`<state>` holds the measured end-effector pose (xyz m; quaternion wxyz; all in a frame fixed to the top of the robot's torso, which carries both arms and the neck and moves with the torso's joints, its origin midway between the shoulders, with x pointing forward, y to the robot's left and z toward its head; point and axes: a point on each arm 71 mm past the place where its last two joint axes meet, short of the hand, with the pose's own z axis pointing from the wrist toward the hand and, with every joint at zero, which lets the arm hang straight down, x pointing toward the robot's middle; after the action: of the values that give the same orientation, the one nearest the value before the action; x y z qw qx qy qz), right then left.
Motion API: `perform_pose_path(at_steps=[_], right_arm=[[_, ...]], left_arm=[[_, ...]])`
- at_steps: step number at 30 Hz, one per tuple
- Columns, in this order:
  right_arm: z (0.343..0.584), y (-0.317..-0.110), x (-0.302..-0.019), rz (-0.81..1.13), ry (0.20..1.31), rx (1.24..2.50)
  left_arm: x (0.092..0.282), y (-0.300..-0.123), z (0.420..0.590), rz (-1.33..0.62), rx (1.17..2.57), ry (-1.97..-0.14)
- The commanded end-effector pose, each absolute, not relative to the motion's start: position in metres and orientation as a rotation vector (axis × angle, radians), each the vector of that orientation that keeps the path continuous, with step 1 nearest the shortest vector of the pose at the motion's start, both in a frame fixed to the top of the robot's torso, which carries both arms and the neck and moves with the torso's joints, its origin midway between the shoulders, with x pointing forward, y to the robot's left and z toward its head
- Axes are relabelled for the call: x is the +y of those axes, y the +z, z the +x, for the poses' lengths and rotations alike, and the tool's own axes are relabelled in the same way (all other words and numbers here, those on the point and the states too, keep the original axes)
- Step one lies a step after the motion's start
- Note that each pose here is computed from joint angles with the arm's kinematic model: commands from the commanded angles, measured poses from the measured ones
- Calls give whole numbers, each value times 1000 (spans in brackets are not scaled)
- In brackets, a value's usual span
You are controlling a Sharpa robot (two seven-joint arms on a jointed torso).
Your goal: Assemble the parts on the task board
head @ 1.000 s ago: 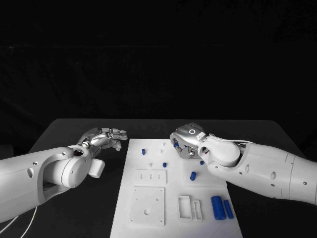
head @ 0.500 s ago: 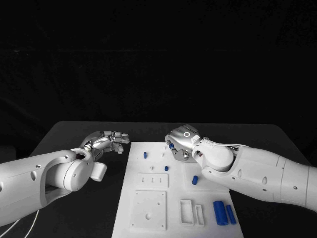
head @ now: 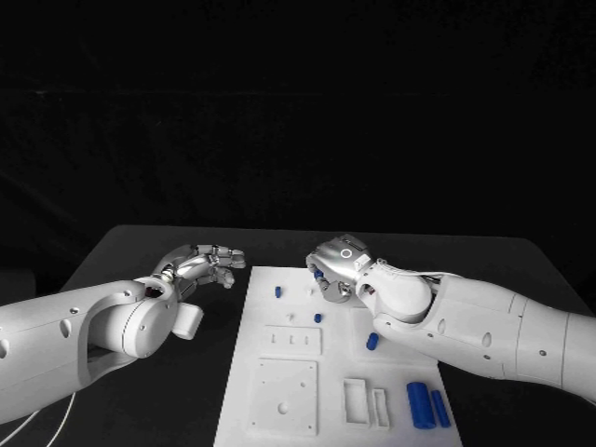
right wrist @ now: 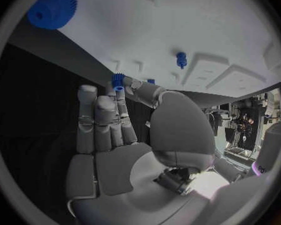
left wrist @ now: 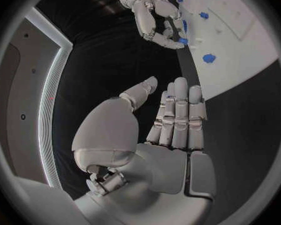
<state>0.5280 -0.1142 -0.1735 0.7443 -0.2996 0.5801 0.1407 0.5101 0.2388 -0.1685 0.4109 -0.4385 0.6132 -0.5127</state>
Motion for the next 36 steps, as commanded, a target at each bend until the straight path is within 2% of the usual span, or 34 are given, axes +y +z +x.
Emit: perform_pose_path(at_steps=[1,36], right_arm=[[528,-173,-112,-667,312,1260],[537,-173,-116,-665,293,1311]], left_arm=[[235,-165,511,-1085,1544,-1310],[229,-160,512,-1067,1543,-1322]])
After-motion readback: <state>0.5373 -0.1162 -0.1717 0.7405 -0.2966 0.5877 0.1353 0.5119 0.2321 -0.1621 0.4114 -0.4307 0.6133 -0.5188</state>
